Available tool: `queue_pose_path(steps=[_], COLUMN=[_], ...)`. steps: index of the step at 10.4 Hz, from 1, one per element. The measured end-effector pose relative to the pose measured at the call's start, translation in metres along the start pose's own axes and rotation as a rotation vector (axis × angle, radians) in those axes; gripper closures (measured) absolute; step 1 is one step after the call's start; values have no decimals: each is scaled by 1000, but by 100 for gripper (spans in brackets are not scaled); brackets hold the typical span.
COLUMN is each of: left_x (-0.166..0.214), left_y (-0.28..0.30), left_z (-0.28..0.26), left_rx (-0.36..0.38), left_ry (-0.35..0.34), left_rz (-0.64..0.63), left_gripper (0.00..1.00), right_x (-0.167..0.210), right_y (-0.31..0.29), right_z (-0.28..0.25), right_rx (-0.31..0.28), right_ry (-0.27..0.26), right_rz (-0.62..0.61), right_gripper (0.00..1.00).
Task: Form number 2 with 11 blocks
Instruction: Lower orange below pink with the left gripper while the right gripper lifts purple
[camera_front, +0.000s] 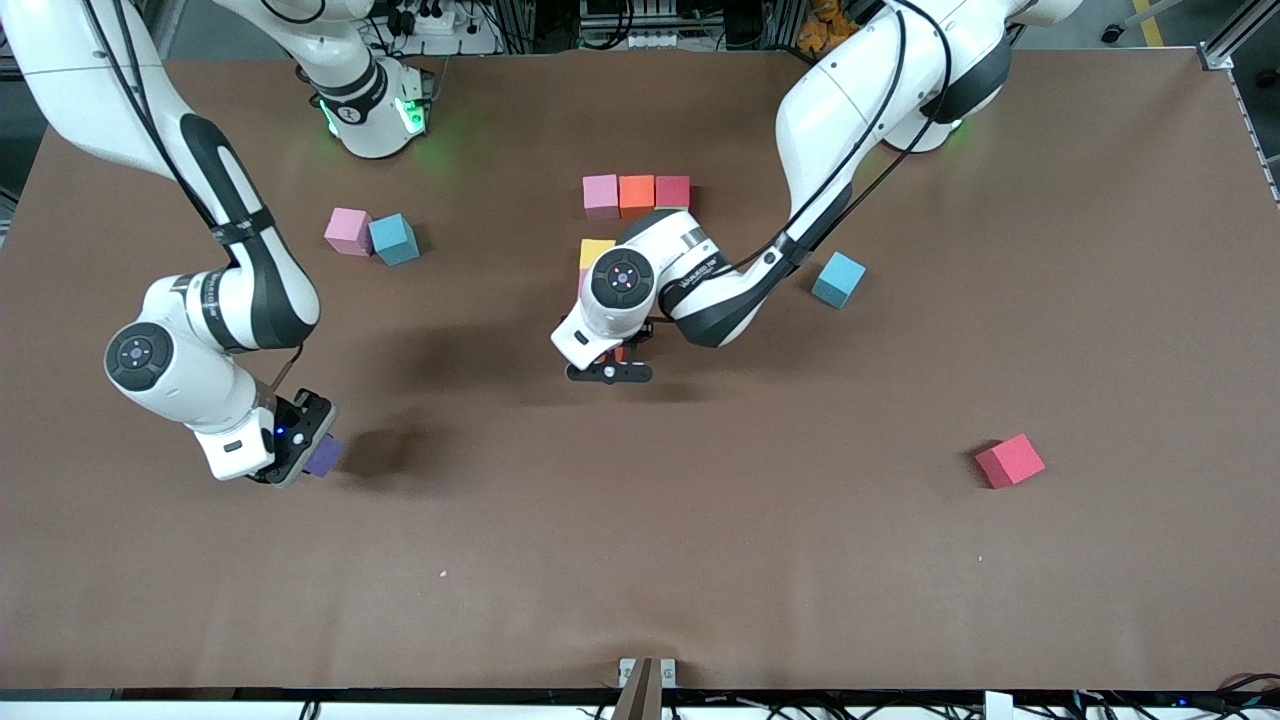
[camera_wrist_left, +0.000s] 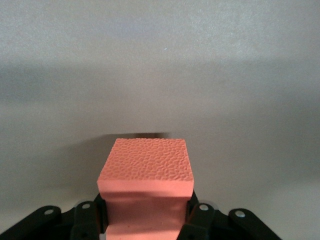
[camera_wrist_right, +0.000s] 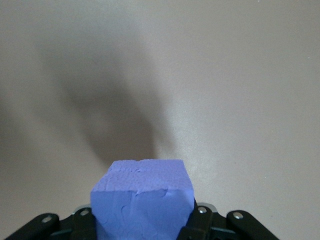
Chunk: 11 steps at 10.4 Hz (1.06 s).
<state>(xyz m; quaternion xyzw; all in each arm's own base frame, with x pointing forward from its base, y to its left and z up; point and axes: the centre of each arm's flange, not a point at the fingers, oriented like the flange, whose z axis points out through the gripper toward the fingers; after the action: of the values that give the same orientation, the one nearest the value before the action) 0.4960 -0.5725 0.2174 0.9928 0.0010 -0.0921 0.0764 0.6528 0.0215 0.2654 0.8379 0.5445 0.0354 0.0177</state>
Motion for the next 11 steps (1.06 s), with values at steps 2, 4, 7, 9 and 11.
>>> queue_pose_path(steps=[2,4,7,9,11], left_x=[-3,-5,-6,-9,-11], left_y=[1,3,5,7,9], left_z=[6,7,8,11,15], left_rx=[4,4,3,1,4], left_ry=[-7,-7,-6,-6,-6], left_rz=[3,7,10,15,19], left_gripper=[44,44,44,44,44], right_x=[3,8,10,8,8], right_y=[-4,-7,-8,-7,-8], right_z=[-2,-3,-4,-5,-5], right_rx=[23,30,35,34,36], right_ry=[-10,-5,-3,-2,-3], right_rz=[-6,-15,-27,-34,-36], right_gripper=[43,43,43,43,43])
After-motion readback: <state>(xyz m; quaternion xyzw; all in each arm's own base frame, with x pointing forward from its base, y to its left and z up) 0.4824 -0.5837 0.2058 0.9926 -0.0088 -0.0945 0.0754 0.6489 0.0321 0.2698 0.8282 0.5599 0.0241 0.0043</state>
